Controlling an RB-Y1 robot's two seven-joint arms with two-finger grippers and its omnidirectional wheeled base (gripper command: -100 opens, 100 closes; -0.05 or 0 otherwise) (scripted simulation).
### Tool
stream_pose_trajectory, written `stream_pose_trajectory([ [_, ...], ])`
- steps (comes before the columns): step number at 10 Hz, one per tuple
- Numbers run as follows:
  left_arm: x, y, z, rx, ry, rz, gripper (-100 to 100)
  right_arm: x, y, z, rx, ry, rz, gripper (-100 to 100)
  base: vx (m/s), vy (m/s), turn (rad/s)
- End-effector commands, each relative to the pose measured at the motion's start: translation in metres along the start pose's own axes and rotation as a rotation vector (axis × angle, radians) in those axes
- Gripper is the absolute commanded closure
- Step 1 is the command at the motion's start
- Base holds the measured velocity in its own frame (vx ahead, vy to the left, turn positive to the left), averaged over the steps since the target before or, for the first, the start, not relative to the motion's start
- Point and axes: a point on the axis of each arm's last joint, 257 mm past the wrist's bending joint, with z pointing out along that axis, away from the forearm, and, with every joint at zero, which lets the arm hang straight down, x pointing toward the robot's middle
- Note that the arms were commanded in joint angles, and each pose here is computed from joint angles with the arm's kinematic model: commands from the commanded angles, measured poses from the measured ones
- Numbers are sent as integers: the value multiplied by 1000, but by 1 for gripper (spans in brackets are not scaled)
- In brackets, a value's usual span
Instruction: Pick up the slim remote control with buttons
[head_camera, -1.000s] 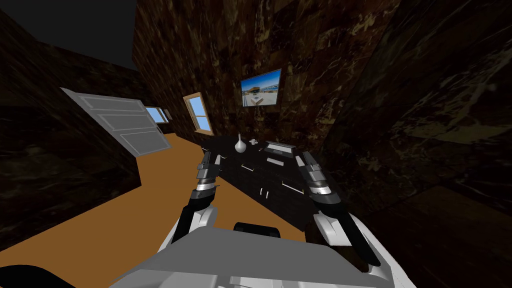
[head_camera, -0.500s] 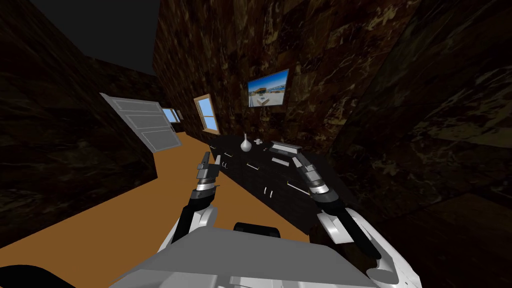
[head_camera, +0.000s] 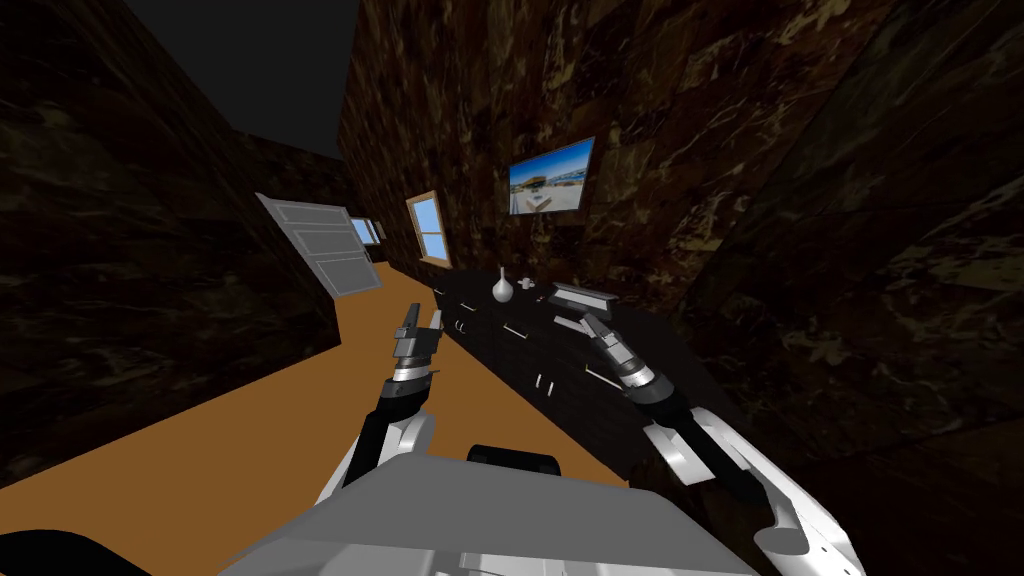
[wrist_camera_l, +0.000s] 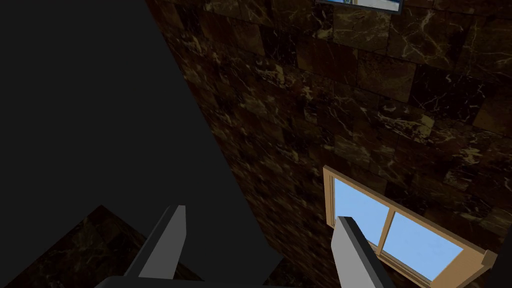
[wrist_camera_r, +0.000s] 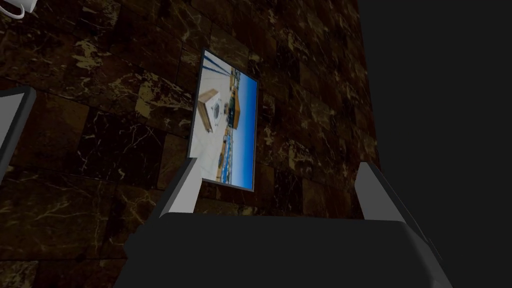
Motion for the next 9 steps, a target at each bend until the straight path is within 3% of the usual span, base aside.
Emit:
stream_pose_trajectory([
  [1,0,0,0,0,0,0,0,10,-10,-2,15,59,-28,-100,-23,44,158],
  [3,0,0,0,0,0,0,0,12,-11,-4,19,95,-50,-100,-9,23,58],
  [9,0,0,0,0,0,0,0,36,-44,-22,81,309,-158,-100,-3,29,162],
])
